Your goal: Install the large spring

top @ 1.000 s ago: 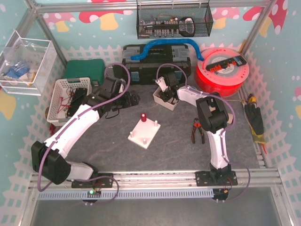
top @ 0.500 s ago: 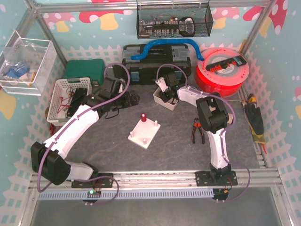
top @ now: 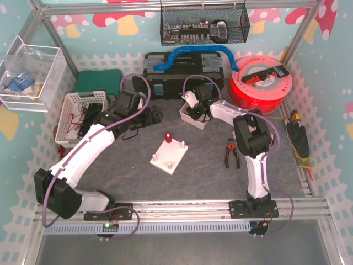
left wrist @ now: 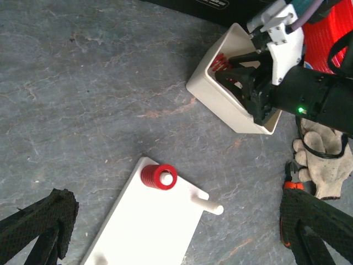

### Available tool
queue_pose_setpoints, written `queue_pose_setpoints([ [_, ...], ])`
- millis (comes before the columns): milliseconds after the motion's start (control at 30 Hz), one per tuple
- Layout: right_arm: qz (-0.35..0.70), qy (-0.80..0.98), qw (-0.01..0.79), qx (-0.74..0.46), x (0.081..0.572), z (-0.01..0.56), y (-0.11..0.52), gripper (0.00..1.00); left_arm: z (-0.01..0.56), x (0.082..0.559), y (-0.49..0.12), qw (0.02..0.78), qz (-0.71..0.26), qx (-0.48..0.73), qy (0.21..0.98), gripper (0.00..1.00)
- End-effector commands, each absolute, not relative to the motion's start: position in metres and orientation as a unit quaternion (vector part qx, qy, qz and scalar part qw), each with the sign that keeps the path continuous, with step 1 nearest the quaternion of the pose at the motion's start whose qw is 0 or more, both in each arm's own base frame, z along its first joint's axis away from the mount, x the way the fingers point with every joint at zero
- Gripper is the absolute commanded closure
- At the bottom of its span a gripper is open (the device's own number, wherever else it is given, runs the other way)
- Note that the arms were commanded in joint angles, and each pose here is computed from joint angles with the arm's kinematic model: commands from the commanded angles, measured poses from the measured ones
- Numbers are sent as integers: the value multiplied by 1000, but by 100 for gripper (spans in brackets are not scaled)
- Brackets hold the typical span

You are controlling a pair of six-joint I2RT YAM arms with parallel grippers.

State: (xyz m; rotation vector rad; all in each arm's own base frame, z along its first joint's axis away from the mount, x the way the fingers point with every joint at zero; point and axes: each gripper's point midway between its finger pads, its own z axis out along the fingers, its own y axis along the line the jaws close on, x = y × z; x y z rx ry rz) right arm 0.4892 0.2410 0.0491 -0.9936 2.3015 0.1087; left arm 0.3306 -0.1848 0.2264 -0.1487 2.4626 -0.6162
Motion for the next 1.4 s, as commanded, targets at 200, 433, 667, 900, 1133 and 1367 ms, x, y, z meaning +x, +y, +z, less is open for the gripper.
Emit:
queue_pose_setpoints([
  [200, 44, 847, 362, -387, 475, 103, 237, 89, 235, 333, -175, 303, -224, -80, 923, 1],
  [433, 58, 829, 402, -385, 457, 133, 234, 89, 231, 338, -173, 285, -238, -98, 923, 1],
  [667, 104, 773, 473, -410, 421, 178, 244, 90, 244, 346, -200, 275, -323, -57, 904, 15],
  [900, 143, 700, 536, -451, 376, 228, 278, 92, 261, 349, -226, 273, -387, -6, 881, 24],
  [1133, 164, 668, 551, -472, 352, 246, 313, 93, 269, 350, -247, 258, -434, 34, 862, 24],
  [1367, 178, 658, 556, -475, 344, 251, 331, 93, 265, 345, -260, 235, -458, 50, 856, 36],
])
